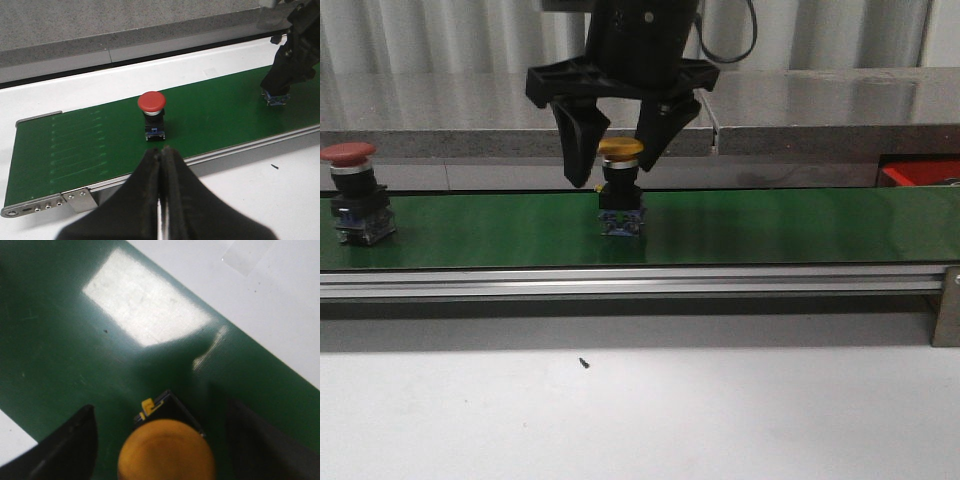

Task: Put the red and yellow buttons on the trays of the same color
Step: 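Grasp the yellow button off the belt with the right gripper, then carry the yellow button into the yellow tray and open the right gripper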

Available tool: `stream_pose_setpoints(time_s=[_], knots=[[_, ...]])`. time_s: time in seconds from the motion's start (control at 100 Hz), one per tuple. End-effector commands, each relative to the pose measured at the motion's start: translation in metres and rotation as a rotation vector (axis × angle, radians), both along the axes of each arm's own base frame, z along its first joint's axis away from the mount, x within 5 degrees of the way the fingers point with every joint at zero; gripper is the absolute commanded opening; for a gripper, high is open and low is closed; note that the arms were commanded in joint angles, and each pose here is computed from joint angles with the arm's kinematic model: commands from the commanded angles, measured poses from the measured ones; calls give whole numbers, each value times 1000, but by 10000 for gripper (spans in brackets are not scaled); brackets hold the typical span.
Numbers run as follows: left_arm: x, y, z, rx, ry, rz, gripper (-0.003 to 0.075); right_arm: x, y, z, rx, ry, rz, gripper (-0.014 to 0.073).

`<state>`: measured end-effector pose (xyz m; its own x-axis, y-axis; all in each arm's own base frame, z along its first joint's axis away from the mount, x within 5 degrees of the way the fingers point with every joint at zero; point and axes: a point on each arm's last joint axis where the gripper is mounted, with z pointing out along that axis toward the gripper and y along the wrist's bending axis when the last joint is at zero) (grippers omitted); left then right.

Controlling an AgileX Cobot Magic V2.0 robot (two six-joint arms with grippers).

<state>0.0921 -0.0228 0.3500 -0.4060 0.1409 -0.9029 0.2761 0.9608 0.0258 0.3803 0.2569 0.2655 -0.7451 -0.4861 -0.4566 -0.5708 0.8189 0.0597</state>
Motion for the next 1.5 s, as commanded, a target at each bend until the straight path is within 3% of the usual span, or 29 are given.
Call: stream_pose_setpoints(time_s=[0.0,0.13,0.23,0.69,1.04,1.49], knots=[[1,-1,14,-24,-87,1,-19,-3,-3,36,53,-95,10,407],[1,-1,14,-24,-87,1,-19,-2,-7,37,46,-101,1,176],[1,-1,14,-24,-87,1,-19,-1,-12,42,48,-111,-24,105],[1,-1,14,-24,-87,1,-19,-19,-69,84,2,-168,-242,103],[1,-1,14,-24,-87,1,-19,-61,-158,80,-4,-162,-426,103],[1,-1,14,-24,-87,1,-19,-134,-272,73,-42,-137,-778,103]])
